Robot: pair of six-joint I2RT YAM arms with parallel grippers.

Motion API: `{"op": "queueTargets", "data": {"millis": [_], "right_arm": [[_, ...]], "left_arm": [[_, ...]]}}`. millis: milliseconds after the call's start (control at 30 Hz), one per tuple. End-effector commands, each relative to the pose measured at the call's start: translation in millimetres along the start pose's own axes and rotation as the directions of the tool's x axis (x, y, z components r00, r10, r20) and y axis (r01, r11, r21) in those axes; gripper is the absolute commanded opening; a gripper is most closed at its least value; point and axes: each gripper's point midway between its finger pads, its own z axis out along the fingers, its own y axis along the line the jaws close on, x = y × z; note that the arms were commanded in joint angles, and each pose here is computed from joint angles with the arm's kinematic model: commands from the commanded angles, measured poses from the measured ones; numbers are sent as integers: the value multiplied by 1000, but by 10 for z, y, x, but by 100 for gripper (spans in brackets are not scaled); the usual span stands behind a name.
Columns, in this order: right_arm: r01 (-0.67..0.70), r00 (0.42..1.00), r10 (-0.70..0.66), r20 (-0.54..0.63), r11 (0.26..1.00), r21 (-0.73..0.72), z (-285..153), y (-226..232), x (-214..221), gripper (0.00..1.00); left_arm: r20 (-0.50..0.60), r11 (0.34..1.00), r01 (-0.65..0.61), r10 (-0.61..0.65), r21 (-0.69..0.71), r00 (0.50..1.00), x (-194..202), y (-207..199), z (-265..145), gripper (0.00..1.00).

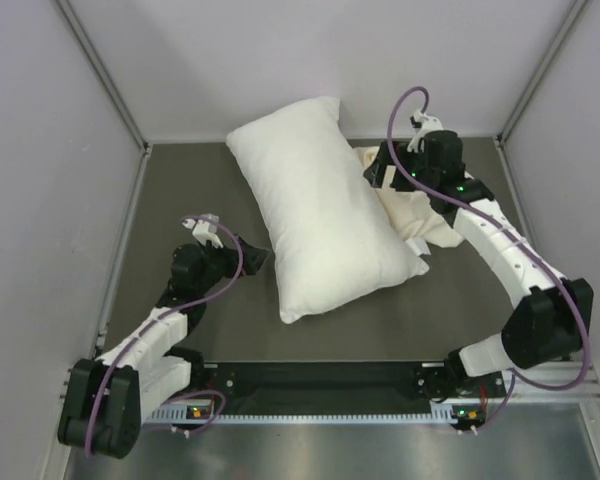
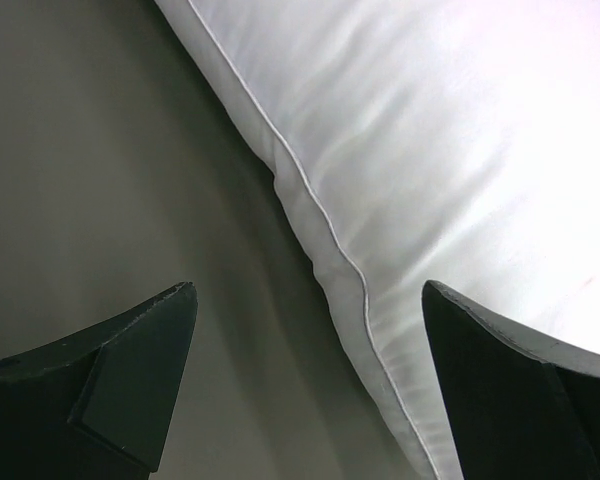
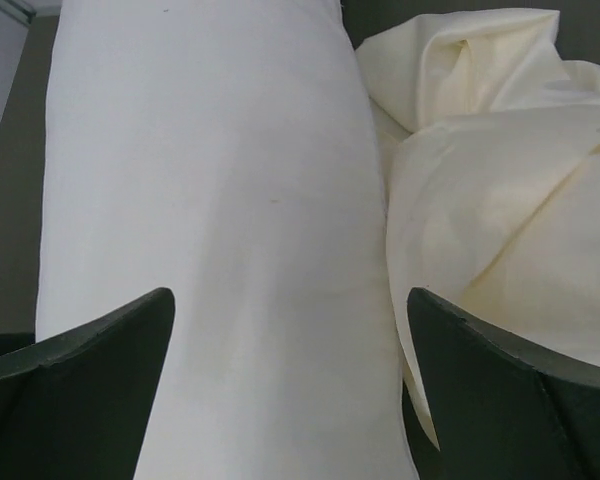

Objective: Put the pillow into the pillowcase

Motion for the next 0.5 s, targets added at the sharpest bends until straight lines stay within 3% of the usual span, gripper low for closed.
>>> {"op": "queueTargets", "data": {"millis": [0,167,267,400,467], "right_arm": [[80,997,-82,-17,992,-93,260,345,-80,100],[106,984,-110,-141,994,-35,806,422,165,100],[104,972,-114,-204,993,-57,1094,499,329,95],[117,946,-183,-268,963,-243,1304,1109,626,79],[149,932,-250,-261,924,-353,1333,1557,747,77]], "left_arm": [[34,992,-33,29,119,999,-185,-295,116,99],[-12,987,-25,27,161,1000,-20,-447,159,96],[-40,987,18,-12,161,999,105,-526,141,94],[-88,982,68,-53,177,995,362,-658,28,91],[-97,983,77,-62,164,993,513,-698,-33,89]]}}
